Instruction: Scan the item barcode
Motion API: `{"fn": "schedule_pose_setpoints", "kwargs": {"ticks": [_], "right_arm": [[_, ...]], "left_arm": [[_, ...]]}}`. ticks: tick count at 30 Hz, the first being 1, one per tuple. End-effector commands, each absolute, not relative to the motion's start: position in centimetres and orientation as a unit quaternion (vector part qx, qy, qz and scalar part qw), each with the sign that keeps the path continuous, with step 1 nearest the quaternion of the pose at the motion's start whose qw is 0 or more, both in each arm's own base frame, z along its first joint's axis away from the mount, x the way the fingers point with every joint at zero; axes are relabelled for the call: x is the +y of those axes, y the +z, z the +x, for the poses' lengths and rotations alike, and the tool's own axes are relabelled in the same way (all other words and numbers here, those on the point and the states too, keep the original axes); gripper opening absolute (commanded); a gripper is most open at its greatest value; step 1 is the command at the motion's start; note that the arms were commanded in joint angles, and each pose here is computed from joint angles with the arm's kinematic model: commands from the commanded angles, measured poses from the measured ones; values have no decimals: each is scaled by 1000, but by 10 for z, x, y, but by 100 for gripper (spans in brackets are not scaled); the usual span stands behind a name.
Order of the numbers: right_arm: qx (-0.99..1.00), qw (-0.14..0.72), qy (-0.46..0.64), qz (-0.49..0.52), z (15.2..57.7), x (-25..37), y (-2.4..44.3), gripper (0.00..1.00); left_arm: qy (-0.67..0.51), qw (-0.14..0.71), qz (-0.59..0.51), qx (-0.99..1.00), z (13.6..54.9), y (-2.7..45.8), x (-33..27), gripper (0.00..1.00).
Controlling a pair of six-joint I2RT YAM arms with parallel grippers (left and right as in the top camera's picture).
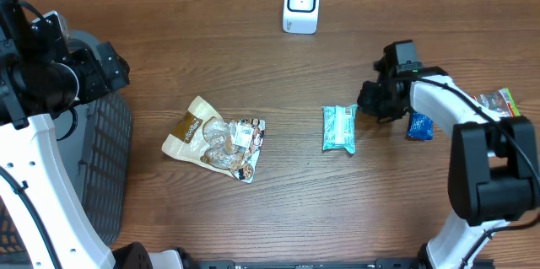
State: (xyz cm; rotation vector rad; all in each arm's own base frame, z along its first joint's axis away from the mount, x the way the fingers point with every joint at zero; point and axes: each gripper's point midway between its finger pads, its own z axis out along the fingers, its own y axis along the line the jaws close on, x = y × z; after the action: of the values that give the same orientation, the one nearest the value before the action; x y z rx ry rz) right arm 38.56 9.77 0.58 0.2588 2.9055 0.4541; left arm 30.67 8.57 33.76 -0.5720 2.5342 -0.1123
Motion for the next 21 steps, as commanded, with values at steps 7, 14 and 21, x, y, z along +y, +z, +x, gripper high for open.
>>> {"fn": "schedule_pose_setpoints", "kwargs": {"ticks": [7,14,21], "right_arm": [[975,117,179,-61,379,164,6,4],[958,130,212,-142,376,203,32,5],[969,128,202,-66,395,151,109,49]], "left_arm": [[-47,281,-215,934,306,346,82,100],[-47,281,-215,934,306,346,82,99],[-47,281,-215,934,306,346,82,100]]}}
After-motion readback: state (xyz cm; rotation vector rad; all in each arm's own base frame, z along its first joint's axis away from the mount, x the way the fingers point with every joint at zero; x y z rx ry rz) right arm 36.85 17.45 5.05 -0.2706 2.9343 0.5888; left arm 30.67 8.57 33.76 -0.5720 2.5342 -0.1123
